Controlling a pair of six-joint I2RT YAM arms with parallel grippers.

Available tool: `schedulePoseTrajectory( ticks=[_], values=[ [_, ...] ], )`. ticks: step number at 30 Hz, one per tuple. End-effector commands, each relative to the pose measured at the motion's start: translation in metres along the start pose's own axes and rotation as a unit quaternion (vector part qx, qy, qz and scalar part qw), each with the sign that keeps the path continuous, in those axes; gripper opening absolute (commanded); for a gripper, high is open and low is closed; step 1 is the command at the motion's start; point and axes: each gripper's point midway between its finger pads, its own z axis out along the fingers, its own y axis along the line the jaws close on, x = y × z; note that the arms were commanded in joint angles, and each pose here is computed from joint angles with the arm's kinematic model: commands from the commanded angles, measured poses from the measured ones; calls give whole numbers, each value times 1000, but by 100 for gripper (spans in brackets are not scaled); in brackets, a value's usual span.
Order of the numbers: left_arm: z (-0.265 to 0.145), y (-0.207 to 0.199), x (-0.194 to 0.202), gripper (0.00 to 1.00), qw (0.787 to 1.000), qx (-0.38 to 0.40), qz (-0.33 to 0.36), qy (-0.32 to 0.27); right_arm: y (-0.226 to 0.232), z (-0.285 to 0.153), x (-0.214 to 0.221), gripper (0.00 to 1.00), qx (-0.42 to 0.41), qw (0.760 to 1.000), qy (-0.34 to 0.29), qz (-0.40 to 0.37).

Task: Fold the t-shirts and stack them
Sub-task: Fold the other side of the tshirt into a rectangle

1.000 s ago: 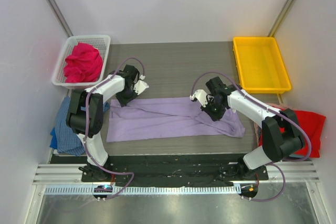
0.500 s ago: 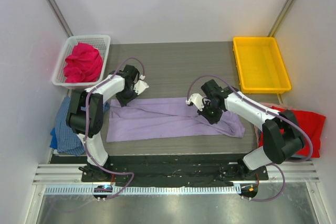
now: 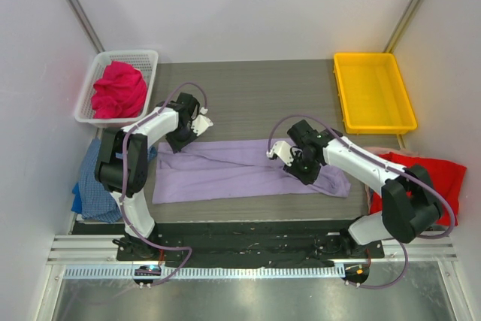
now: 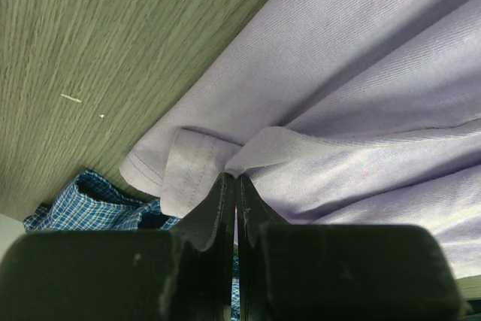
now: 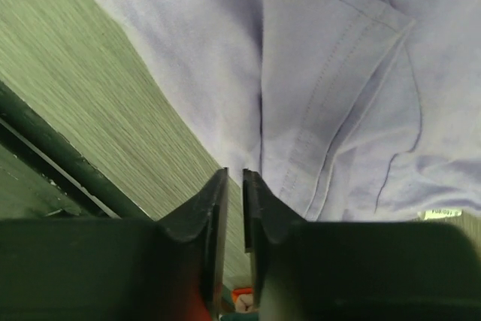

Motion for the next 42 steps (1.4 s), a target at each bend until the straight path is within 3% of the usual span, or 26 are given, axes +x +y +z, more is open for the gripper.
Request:
schedulePoseTrajectory(
  ticks=[1, 15, 31, 36, 40, 42],
  values=[
    [-17, 12, -6, 4, 1000, -23, -4, -14, -21, -15, -24, 28, 47, 998, -34, -4],
    [-15, 13, -2, 4, 1000, -30, 2, -8, -55, 1, -56, 43, 80, 996, -37, -10],
    [-10, 10, 1, 4, 1000, -28, 2, -5, -63, 16, -59, 44, 77, 996, -22, -26],
    [-9, 10, 2, 4, 1000, -29, 3, -2, -61, 17, -56, 36, 76, 997, -20, -25],
    [-9, 10, 1, 4, 1000, -29, 2, -4, -59, 16, -53, 16, 75, 997, -19, -22],
    [-9, 9, 1, 4, 1000, -27, 4, -3, -58, 15, -53, 11, 75, 997, -20, -21]
  ],
)
